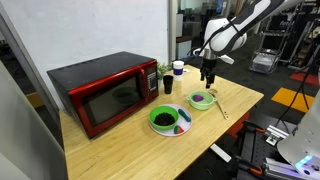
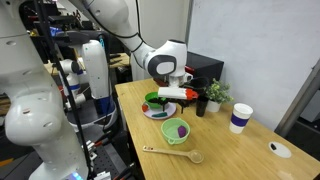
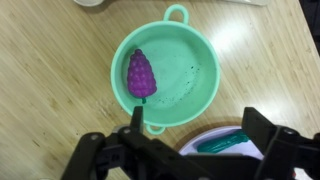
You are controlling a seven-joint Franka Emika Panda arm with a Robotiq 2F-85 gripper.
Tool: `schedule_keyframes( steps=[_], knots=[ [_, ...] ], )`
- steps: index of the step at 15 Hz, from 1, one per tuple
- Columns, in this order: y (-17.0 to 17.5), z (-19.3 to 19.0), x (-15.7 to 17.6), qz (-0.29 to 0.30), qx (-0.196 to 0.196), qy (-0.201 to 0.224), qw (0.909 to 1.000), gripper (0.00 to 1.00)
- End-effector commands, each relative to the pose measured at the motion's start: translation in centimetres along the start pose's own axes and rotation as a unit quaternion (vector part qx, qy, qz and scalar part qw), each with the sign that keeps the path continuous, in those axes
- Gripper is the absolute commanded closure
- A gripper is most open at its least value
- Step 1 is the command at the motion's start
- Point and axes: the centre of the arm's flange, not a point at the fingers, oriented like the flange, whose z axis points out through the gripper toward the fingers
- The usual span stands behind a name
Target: Close the microwave door, move the white plate to the right, remove the zucchini and purple grapes from the green pot and place them on the white plate
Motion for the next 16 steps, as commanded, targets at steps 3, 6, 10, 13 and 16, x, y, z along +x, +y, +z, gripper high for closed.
schedule_keyframes(
  steps=[3,6,10,13,16],
  knots=[
    [0.4,1.4,-0.4,-0.014,-0.013,-0.014,0.9997,0.00],
    [0.2,2.4,-0.6,-0.031,-0.027,-0.026,0.9988,0.00],
    [-0.5,3.7,-0.6,-0.050,-0.061,-0.030,0.9964,0.00],
    [-1.5,4.4,-0.6,-0.057,-0.082,-0.027,0.9947,0.00],
    [-2.1,5.1,-0.9,-0.062,-0.091,-0.028,0.9935,0.00]
  ],
)
